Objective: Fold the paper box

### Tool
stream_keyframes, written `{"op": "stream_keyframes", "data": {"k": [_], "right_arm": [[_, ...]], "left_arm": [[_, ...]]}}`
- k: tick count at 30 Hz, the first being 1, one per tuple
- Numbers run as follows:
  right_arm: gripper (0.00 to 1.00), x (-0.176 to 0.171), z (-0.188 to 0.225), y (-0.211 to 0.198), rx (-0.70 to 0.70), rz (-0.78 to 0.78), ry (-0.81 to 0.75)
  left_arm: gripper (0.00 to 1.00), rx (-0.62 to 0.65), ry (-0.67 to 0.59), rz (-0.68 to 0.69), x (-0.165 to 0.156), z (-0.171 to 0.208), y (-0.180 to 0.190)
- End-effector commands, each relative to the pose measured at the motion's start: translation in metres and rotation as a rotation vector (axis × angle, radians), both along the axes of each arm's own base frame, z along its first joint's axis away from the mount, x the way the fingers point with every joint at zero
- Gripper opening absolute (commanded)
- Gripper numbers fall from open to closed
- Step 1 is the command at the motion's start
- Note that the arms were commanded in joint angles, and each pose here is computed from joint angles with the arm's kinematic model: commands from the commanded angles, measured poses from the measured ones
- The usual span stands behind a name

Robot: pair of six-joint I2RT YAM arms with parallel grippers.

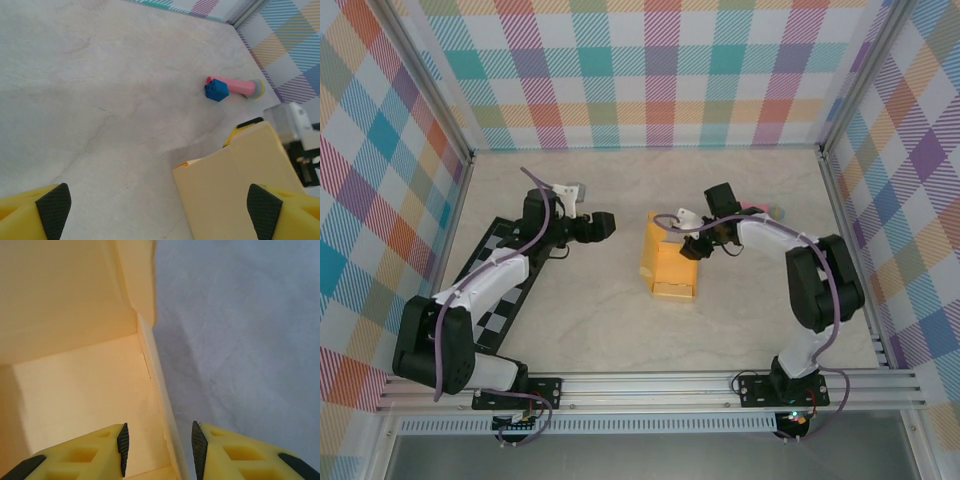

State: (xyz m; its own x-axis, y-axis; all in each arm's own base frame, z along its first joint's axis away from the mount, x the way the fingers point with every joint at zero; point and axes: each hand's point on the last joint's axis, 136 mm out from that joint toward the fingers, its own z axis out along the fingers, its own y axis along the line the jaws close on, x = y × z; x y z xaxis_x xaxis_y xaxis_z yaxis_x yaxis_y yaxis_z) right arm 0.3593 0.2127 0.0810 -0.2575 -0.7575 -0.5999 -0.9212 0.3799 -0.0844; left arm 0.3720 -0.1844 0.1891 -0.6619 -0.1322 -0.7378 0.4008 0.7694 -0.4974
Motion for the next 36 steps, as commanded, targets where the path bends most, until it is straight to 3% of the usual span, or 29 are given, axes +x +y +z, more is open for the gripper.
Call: {"op": "stream_keyframes", "data": {"k": [1, 4, 7, 9, 14, 18, 22, 36], "right_arm": [[0.4, -0.013, 0.052, 0.007, 0.185, -0.046, 0.006], [0.39, -0.039, 0.073, 0.004, 0.201, 0.014, -0.002], [0.38, -0.102, 0.078, 0.006, 0.18, 0.318, 0.015], [0.43, -0.129, 0.072, 0.009, 0.155, 0.459, -0.018], [0.45, -0.154, 0.044, 0.03, 0.093, 0.558, -0.062], [0.45, -0.158, 0.023, 0.045, 0.031, 0.612, -0.065], [0.44, -0.157, 0.001, 0.055, -0.036, 0.644, -0.06], [0.47, -0.144, -0.035, 0.055, -0.067, 0.528, 0.018]], "left_arm": [[0.93, -0.021, 0.025, -0.023, -0.01, 0.014, -0.001], [0.93, -0.01, 0.051, -0.003, -0.014, 0.008, 0.003], [0.93, -0.006, 0.111, 0.053, -0.014, -0.004, 0.009], [0.92, -0.019, 0.173, 0.083, -0.015, -0.013, 0.011], [0.9, -0.078, 0.365, 0.16, -0.025, -0.041, 0.012], [0.88, -0.067, 0.544, 0.159, -0.048, -0.078, 0.009], [0.88, 0.025, 0.693, 0.128, -0.076, -0.118, 0.006], [0.89, 0.091, 0.753, 0.062, -0.085, -0.154, -0.011]]}}
